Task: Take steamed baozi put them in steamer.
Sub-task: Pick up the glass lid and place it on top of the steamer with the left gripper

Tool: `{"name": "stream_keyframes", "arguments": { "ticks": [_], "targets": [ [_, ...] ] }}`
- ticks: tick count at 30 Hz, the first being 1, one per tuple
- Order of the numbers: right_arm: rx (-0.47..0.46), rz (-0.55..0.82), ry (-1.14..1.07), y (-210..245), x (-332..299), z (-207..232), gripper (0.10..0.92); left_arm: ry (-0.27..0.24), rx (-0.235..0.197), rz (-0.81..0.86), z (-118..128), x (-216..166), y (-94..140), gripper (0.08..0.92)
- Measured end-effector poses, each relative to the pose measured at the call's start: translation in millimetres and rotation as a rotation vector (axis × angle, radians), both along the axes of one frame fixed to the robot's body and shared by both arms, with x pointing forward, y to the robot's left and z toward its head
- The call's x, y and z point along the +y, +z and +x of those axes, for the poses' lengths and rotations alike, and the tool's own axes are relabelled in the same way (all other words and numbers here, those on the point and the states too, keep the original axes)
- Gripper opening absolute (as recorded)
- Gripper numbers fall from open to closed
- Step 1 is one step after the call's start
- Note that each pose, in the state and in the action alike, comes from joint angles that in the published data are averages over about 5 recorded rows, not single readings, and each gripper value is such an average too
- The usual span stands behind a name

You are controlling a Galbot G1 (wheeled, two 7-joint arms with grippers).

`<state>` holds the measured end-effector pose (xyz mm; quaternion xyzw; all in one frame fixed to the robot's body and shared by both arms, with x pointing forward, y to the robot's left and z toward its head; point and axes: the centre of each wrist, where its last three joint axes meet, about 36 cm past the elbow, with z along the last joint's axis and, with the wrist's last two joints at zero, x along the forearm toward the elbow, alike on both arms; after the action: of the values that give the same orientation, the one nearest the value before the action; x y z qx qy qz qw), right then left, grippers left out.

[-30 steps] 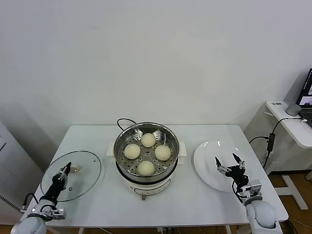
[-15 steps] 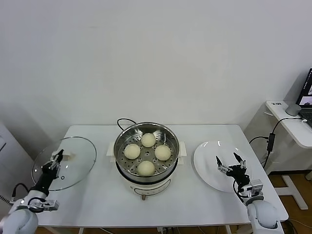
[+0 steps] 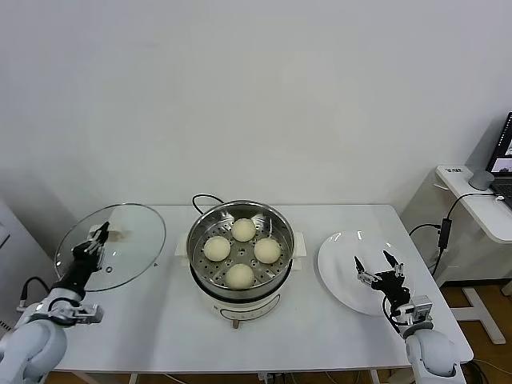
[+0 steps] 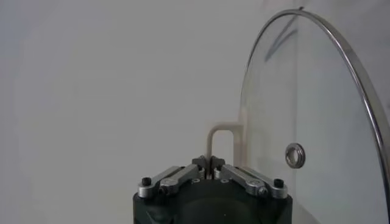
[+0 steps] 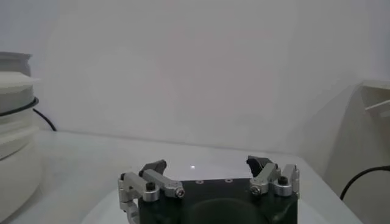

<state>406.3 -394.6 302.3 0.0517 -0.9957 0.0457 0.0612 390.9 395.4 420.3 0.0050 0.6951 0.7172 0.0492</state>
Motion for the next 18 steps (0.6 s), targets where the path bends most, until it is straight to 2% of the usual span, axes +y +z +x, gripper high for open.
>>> {"name": "stream_keyframes", "arguments": {
  "ticks": [7,18],
  "targets": [
    [0.0,0.0,0.001,0,0,0,0.823,-0.008,-0.009,-0.007,6,-50,22,0.103],
    [0.003,-0.007,0.002,0,-1,0,0.823,-0.028,-0.002,-0.026,4,-128,40,0.103]
  ]
}}
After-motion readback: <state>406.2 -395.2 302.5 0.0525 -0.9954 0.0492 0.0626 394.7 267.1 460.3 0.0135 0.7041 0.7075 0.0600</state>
